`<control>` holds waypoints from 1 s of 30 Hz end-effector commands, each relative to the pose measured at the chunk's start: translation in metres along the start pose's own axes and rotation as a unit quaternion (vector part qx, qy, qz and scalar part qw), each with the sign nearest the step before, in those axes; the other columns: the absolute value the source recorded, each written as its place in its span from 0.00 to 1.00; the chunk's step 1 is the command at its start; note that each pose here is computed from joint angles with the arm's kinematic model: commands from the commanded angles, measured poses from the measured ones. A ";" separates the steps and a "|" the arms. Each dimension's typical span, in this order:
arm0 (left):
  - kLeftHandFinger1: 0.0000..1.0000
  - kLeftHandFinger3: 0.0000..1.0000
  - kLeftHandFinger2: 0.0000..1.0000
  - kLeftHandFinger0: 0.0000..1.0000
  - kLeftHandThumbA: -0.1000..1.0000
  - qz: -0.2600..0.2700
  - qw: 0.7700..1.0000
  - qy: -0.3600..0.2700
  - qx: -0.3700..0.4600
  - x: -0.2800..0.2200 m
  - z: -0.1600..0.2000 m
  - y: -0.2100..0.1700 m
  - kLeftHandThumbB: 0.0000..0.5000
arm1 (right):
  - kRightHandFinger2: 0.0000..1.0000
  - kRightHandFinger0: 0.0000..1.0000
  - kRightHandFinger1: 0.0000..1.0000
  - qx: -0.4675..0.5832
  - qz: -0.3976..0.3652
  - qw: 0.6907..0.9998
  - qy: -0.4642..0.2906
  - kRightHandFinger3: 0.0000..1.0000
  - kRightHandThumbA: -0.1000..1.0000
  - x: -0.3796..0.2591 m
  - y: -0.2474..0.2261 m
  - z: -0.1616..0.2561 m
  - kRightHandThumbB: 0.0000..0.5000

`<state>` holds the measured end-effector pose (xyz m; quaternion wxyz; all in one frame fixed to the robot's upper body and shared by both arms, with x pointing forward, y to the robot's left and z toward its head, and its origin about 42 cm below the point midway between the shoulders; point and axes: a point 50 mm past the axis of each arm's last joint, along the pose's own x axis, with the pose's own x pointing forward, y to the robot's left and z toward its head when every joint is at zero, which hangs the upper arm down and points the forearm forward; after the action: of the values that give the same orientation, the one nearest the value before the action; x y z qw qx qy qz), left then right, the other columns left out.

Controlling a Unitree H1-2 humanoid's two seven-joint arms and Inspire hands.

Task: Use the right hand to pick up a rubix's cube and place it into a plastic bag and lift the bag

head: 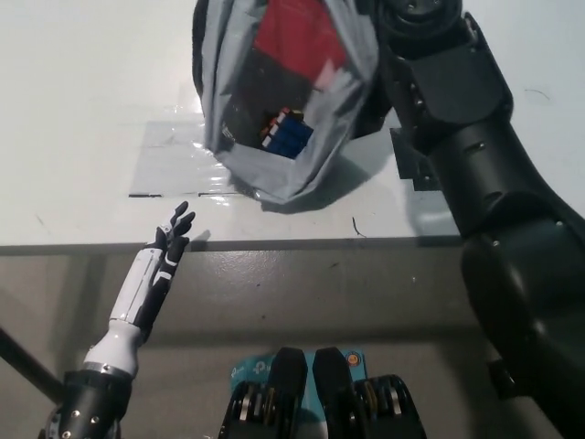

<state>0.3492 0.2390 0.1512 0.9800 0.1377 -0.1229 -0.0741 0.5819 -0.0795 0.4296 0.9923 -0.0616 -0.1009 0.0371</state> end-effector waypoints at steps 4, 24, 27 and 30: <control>1.00 1.00 1.00 1.00 1.00 -0.010 0.998 -0.061 0.019 0.006 0.020 0.004 0.43 | 0.48 0.10 0.26 -0.022 -0.081 0.996 -0.001 0.50 0.00 0.011 -0.028 -0.001 0.34; 1.00 1.00 1.00 1.00 1.00 -0.009 0.997 -0.068 0.018 0.000 0.019 0.001 0.34 | 1.00 1.00 1.00 -0.311 -0.084 0.946 -0.021 1.00 0.80 0.024 -0.093 0.040 1.00; 1.00 1.00 1.00 1.00 1.00 -0.009 0.998 -0.065 0.023 -0.002 0.019 0.000 0.33 | 1.00 1.00 1.00 -0.311 -0.063 0.947 -0.048 1.00 0.82 0.024 -0.098 0.072 1.00; 1.00 1.00 1.00 1.00 1.00 -0.009 0.998 -0.064 0.022 -0.004 0.017 -0.001 0.34 | 1.00 1.00 1.00 -0.311 -0.049 0.946 -0.081 1.00 0.84 0.018 -0.102 0.100 1.00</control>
<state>0.3435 0.2350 0.1545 0.9750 0.1449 -0.1461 -0.0839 0.6024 -0.1757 0.4503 0.9281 -0.3470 -0.1134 -0.0733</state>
